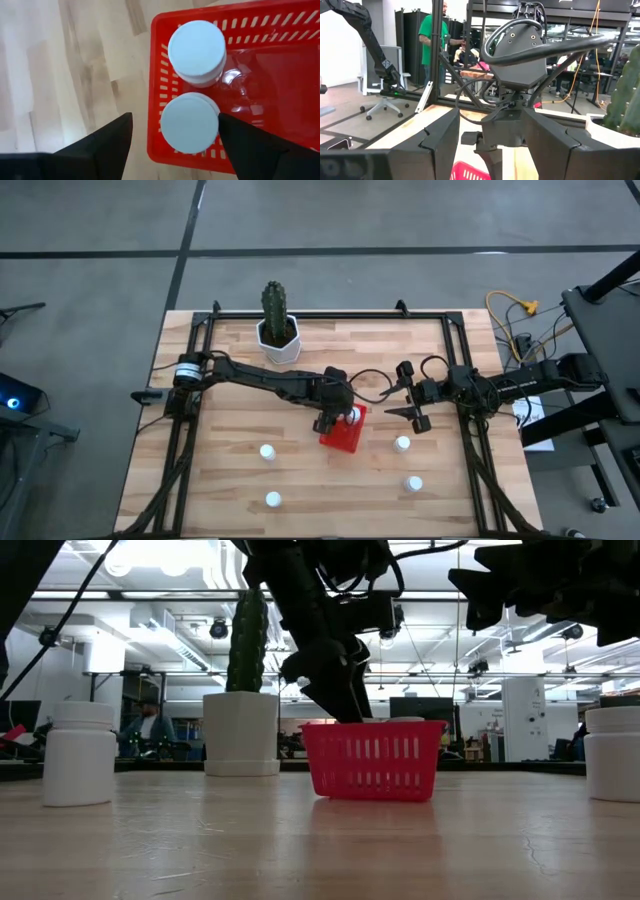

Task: Pick and place pill bottles into a basket
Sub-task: Put the white pill bottle into the red bin

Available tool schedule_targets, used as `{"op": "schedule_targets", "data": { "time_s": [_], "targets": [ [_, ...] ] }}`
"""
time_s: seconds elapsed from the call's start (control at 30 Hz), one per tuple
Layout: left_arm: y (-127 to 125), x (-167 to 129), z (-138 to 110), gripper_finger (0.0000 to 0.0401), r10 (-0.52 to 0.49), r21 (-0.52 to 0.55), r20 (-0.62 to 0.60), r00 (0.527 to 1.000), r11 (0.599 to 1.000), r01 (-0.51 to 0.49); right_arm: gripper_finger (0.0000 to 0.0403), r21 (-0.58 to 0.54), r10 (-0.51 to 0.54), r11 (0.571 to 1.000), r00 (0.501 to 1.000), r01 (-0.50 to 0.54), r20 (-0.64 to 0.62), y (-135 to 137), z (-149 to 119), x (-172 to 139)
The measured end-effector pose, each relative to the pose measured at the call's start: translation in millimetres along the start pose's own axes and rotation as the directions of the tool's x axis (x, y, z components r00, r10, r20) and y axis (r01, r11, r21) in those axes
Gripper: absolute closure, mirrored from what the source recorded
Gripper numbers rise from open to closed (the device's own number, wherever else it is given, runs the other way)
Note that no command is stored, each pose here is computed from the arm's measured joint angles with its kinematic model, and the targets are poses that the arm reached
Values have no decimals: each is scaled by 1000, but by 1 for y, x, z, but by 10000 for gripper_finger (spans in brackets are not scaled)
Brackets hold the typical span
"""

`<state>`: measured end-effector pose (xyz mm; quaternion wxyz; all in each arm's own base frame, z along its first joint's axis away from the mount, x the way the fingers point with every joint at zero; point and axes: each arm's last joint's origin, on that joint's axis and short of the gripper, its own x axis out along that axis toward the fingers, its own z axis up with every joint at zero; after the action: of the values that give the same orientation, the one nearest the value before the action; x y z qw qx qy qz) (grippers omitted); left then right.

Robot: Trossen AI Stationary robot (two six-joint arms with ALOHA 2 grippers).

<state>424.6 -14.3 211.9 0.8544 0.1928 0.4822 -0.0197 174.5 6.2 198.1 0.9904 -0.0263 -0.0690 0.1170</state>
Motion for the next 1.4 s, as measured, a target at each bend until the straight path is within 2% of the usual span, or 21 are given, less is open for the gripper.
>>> {"op": "schedule_targets", "data": {
  "time_s": [0.37, 0.67, 0.83, 1.13, 1.4],
  "targets": [
    [-1, -34, 8, 127, 12, 5, 63, 998, 1000, -12, 200, 1, 2, 1000, 1000, -2, -1, 0, 0, 0],
    [-20, -79, 5, 127, -38, 13, 32, 999, 999, 38, 200, 1, -2, 1000, 1000, 2, -11, 0, -1, 0],
    [-44, -98, 3, 127, -119, -17, 11, 993, 993, 119, 200, 0, -5, 1000, 1000, 5, -18, 0, -2, 1],
    [-101, -117, 5, 127, -210, 75, 3, 978, 975, 209, 200, 9, -6, 1000, 1000, 6, -25, -1, -3, 2],
    [-124, -123, -4, 127, -235, 24, -72, 969, 971, 237, 200, 15, -6, 1000, 1000, 6, -23, -1, -3, 3]
  ]
}}
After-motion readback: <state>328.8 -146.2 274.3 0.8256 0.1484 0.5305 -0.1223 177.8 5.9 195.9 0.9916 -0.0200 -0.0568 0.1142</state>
